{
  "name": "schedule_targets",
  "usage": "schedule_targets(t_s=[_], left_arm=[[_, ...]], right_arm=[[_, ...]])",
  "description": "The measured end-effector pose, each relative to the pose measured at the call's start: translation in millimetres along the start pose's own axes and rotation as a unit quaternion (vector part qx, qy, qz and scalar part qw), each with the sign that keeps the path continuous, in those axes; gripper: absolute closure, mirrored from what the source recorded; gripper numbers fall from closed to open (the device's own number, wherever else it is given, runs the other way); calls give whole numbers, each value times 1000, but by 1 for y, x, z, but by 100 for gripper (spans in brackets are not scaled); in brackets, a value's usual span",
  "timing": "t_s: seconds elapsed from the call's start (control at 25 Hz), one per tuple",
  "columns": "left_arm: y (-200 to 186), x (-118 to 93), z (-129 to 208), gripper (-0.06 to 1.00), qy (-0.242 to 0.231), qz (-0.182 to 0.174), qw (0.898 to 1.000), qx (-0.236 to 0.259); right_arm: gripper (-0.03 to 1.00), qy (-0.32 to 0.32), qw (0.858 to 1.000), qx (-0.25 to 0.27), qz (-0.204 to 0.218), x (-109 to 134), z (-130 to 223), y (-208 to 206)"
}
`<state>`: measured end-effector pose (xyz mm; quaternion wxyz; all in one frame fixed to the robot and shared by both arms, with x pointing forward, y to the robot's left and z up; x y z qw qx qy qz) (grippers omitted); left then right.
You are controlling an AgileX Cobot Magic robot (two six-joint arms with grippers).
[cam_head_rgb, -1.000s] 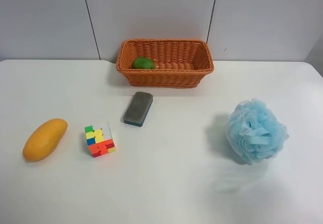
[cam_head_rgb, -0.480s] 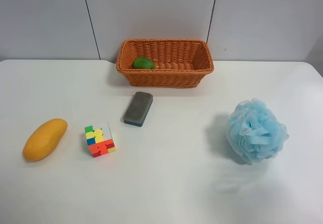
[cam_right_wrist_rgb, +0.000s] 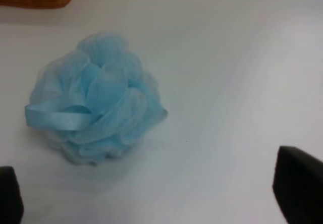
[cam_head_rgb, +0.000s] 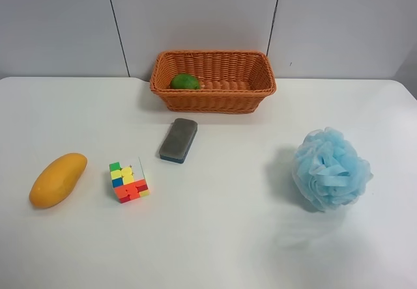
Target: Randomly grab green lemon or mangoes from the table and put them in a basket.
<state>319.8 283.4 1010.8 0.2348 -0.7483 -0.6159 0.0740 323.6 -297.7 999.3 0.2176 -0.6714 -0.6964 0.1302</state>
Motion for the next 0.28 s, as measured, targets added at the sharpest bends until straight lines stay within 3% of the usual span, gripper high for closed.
schedule_targets(t_s=[0.28], left_arm=[[0,0,0,-5,0,0,1000,0]], right_arm=[[-2,0,1000,0,0,0,0,0]])
Point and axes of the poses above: a point on each arm's last joint axis where the gripper is mounted, y pointing out along that axis toward the gripper, x along the wrist's bending axis when the last joint is at zero, z = x × y, the point moved 10 cm from there along y, pointing out along that axis toward the gripper, and after that the axes turned 8 degrees about y, right-handed, at the moved point
